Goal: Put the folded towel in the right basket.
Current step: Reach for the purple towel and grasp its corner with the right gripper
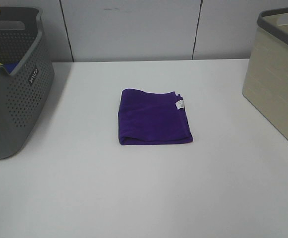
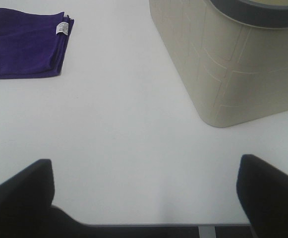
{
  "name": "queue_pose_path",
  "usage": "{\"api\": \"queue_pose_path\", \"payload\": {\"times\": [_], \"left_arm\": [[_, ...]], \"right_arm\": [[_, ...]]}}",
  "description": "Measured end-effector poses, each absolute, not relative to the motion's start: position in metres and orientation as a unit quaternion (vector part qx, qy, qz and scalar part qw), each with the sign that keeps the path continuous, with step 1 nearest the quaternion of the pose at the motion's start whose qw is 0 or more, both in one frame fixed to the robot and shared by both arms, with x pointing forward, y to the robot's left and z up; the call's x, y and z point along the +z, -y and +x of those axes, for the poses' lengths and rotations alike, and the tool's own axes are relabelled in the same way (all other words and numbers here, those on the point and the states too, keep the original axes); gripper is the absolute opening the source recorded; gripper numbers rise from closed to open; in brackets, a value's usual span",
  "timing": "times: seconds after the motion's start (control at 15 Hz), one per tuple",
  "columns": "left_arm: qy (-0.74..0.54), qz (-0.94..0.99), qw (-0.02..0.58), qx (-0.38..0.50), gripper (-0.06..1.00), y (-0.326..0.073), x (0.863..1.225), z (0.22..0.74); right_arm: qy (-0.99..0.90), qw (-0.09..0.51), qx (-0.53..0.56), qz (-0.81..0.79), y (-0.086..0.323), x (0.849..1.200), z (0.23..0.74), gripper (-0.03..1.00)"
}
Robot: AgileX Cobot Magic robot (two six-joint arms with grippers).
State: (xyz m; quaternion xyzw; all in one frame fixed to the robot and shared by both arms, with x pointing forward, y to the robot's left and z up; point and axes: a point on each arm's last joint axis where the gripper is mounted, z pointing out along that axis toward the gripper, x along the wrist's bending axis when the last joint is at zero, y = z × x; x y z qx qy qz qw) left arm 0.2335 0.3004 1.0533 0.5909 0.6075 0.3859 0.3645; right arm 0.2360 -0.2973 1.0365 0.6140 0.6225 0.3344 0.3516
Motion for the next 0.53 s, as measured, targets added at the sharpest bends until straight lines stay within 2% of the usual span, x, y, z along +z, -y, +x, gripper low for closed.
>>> {"api": "queue_pose_path", "payload": {"times": [0.53], "left_arm": [[-0.607, 0.591, 0.364, 0.386, 0.99, -0.3004, 1.0533, 0.2335]], "right_arm": [[-0.621, 0.356, 0.330, 0.615, 0.2985, 1.0395, 0.2368, 0.96]]}}
